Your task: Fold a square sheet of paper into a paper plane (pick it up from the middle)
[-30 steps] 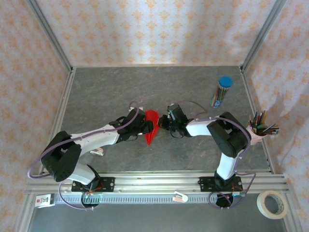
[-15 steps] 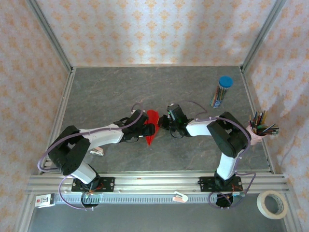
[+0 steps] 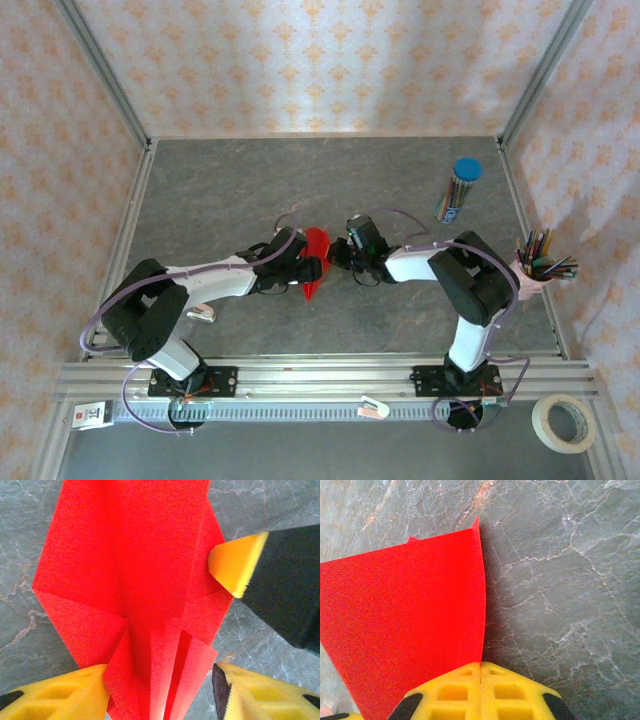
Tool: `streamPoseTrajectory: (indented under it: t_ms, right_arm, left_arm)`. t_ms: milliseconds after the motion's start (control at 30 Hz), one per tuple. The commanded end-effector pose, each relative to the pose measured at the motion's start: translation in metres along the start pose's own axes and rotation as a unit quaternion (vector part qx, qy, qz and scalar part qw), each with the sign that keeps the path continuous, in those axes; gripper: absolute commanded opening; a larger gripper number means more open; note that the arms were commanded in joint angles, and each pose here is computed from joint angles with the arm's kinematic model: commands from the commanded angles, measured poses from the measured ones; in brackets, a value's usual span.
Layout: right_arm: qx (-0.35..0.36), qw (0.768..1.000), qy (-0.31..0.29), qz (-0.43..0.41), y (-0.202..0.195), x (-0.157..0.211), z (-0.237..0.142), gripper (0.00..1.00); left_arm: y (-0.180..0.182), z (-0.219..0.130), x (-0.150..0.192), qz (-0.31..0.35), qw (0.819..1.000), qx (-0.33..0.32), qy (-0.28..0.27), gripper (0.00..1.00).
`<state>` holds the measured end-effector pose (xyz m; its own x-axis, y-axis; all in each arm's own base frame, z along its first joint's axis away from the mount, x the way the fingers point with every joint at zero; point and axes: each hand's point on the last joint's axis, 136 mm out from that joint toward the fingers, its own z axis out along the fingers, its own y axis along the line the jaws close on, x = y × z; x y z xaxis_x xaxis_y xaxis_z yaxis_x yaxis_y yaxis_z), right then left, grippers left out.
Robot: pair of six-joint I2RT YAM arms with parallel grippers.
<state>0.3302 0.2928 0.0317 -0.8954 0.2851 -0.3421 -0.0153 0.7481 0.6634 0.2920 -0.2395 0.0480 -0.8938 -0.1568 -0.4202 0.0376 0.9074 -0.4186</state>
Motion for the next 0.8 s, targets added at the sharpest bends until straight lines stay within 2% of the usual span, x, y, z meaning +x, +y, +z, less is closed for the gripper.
streamPoseTrajectory:
  t_ms: [0, 167, 367, 600, 767]
  right_arm:
    - [-0.001, 1.000, -0.004, -0.006, 0.004, -0.006, 0.002, 0.00]
    - [-0.001, 1.000, -0.005, -0.006, 0.004, -0.007, 0.002, 0.00]
    - [-0.001, 1.000, -0.004, -0.006, 0.003, -0.006, 0.002, 0.00]
    - [-0.001, 1.000, -0.004, -0.006, 0.003, -0.006, 0.002, 0.00]
    - [0.000, 1.000, -0.005, -0.006, 0.004, -0.006, 0.001, 0.00]
  left_arm:
    - [-0.017, 0.001, -0.004, 0.018, 1.000, 0.023, -0.005, 0.58]
    - [-0.017, 0.004, -0.002, 0.028, 1.000, 0.012, -0.001, 0.58]
    - [-0.011, 0.010, 0.001, 0.047, 0.998, -0.030, 0.003, 0.58]
    - [-0.006, 0.016, 0.002, 0.070, 0.995, -0.074, 0.003, 0.50]
    - [-0.005, 0.019, 0.004, 0.084, 0.992, -0.093, 0.006, 0.48]
